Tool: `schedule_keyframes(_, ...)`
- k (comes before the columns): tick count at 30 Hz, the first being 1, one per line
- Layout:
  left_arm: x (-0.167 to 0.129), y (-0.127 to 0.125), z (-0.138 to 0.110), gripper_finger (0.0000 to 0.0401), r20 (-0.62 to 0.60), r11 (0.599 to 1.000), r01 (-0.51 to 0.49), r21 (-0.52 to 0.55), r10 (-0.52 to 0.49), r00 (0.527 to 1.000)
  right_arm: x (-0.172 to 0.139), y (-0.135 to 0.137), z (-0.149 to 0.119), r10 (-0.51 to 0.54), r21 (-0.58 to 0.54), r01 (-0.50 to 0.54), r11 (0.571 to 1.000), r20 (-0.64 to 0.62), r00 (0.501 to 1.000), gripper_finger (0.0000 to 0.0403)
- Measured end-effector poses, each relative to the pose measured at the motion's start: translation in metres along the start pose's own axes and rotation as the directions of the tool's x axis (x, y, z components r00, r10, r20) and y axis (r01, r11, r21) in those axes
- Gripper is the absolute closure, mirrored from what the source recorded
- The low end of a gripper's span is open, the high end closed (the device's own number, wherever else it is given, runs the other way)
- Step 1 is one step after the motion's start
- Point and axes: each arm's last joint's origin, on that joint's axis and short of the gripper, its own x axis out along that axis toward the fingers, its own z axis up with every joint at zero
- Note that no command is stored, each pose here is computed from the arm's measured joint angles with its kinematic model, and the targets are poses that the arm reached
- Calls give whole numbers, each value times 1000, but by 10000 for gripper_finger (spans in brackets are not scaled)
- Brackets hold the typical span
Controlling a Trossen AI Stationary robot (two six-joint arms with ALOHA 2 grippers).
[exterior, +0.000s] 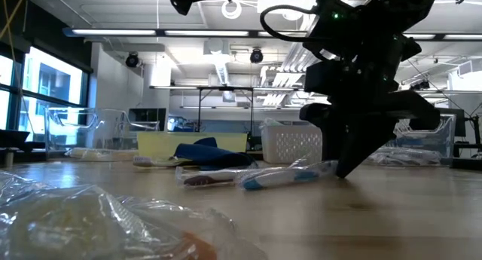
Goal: Pick & Place Toothbrushes
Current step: Put the blue toothbrush into the yellow bin
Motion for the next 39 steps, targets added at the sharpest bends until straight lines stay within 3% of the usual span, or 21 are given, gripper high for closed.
schedule_keyframes(10, 0, 0, 0, 203, 4, 1000, 0, 0, 0, 1000, -1, 2, -4, 44, -4, -44, 999, -36, 998, 383)
schedule_keyframes(21, 0, 0, 1, 203, 8, 1000, 2, -1, -2, 1000, -28, 5, -15, 92, -36, -97, 995, -126, 988, 390)
schedule_keyframes(29, 0, 0, 2, 203, 17, 1000, 1, -4, -1, 1000, -75, 6, -13, 39, -25, -40, 999, -33, 999, 390)
schedule_keyframes(39, -1, 2, 13, 203, 131, 998, -63, -13, 64, 989, -144, 7, -14, -99, 120, 73, 990, 230, 968, 390)
